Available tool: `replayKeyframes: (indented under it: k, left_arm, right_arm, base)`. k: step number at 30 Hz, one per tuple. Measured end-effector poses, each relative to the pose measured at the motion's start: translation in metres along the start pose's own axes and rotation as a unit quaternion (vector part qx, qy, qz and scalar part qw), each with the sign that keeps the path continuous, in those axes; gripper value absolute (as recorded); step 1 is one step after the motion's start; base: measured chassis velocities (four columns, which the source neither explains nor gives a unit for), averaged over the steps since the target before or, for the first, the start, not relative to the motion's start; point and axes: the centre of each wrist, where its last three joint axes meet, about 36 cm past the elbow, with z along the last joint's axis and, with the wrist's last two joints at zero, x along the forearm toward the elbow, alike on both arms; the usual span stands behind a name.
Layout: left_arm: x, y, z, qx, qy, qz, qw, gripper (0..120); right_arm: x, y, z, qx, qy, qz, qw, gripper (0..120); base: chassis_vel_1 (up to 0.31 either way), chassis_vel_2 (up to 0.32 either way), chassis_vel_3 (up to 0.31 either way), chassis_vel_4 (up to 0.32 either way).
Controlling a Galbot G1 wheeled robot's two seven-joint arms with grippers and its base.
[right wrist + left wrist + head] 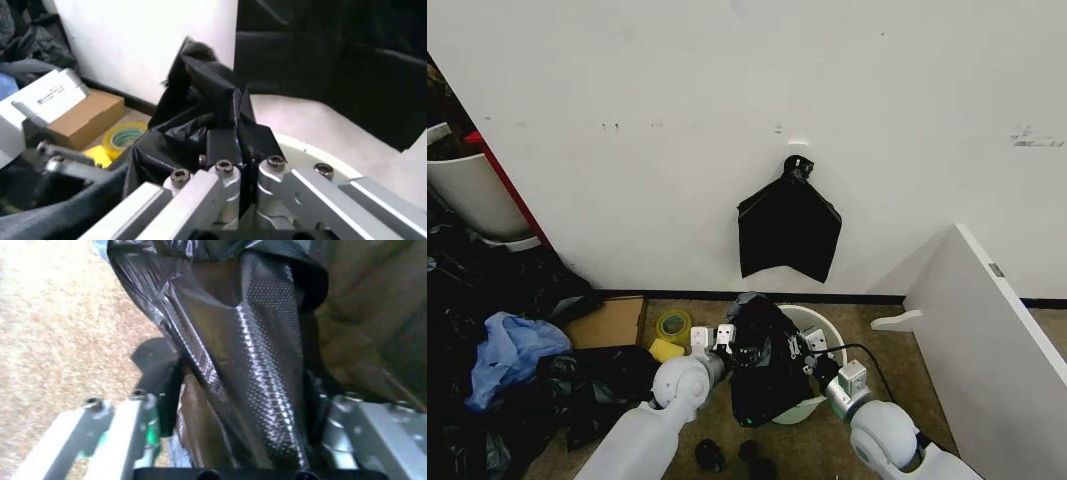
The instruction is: Place the garbage bag over the trash bin.
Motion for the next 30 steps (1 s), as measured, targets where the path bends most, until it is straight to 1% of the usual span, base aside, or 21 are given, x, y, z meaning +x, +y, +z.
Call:
replayKeyframes:
  k: [3, 4, 5, 6, 7, 10, 13, 14, 15, 18, 21, 25, 28, 30]
  left_arm:
    - [0.003, 0.01, 0.004, 0.014, -0.003, 0.018, 0.9997, 37]
    - [0.004, 0.015, 0.007, 0.018, -0.013, 0.02, 0.9995, 32]
    - [0.004, 0.015, 0.007, 0.018, -0.013, 0.02, 0.9995, 32]
    - [0.005, 0.019, 0.009, 0.02, -0.021, 0.022, 0.9993, 29]
    - [0.006, 0.026, 0.01, 0.02, -0.031, 0.023, 0.9991, 22]
    - [0.013, 0.039, 0.008, 0.018, -0.043, 0.022, 0.9987, 11]
    - [0.019, 0.043, 0.005, 0.012, -0.049, 0.021, 0.9985, 5]
    - [0.023, 0.044, 0.003, 0.007, -0.054, 0.022, 0.9983, 2]
    - [0.027, 0.045, 0.0, 0.0, -0.058, 0.024, 0.998, 2]
    - [0.036, 0.047, -0.004, -0.016, -0.069, 0.027, 0.9971, 2]
    - [0.041, 0.048, -0.006, -0.026, -0.072, 0.028, 0.9966, 2]
    - [0.055, 0.05, -0.006, -0.06, -0.079, 0.035, 0.9945, 2]
    - [0.058, 0.052, -0.005, -0.072, -0.085, 0.033, 0.9932, 2]
    - [0.061, 0.052, -0.007, -0.07, -0.094, 0.039, 0.9923, 2]
  right_arm:
    - [-0.002, 0.003, 0.0, -0.002, -0.011, 0.022, 1.0, 0]
    - [-0.002, 0.004, 0.001, -0.005, -0.015, 0.035, 0.999, 0]
    - [-0.002, 0.004, 0.001, -0.005, -0.015, 0.035, 0.999, 0]
    - [-0.003, 0.005, 0.002, -0.007, -0.017, 0.042, 0.999, 0]
    - [-0.003, 0.006, 0.003, -0.01, -0.018, 0.053, 0.998, 0]
    - [-0.002, 0.009, 0.003, -0.02, -0.021, 0.067, 0.997, 0]
    - [-0.002, 0.01, -0.001, -0.031, -0.028, 0.072, 0.997, 0]
    - [-0.002, 0.011, -0.006, -0.044, -0.037, 0.079, 0.995, 0]
    - [-0.002, 0.012, -0.013, -0.062, -0.044, 0.093, 0.993, 0]
    - [-0.005, 0.006, -0.027, -0.09, -0.057, 0.122, 0.987, 0]
    - [-0.005, 0.0, -0.03, -0.095, -0.056, 0.136, 0.985, 0]
    - [-0.001, -0.014, -0.033, -0.1, -0.044, 0.172, 0.979, 0]
    - [0.001, -0.019, -0.034, -0.102, -0.044, 0.183, 0.977, 0]
    - [0.003, -0.022, -0.031, -0.102, -0.042, 0.19, 0.976, 0]
  base:
    - [0.0, 0.0, 0.0, 0.0]
    - [0.0, 0.0, 0.0, 0.0]
    - [0.0, 0.0, 0.0, 0.0]
    - [0.0, 0.0, 0.0, 0.0]
    - [0.0, 0.0, 0.0, 0.0]
    - [0.0, 0.0, 0.0, 0.0]
    - [0.0, 0.0, 0.0, 0.0]
    - [0.0, 0.0, 0.0, 0.0]
    - [0.0, 0.0, 0.0, 0.0]
    - [0.0, 0.0, 0.0, 0.0]
    - [0.0, 0.0, 0.0, 0.0]
    - [0.0, 0.0, 0.0, 0.0]
    - [0.0, 0.0, 0.0, 0.0]
    - [0.0, 0.0, 0.0, 0.0]
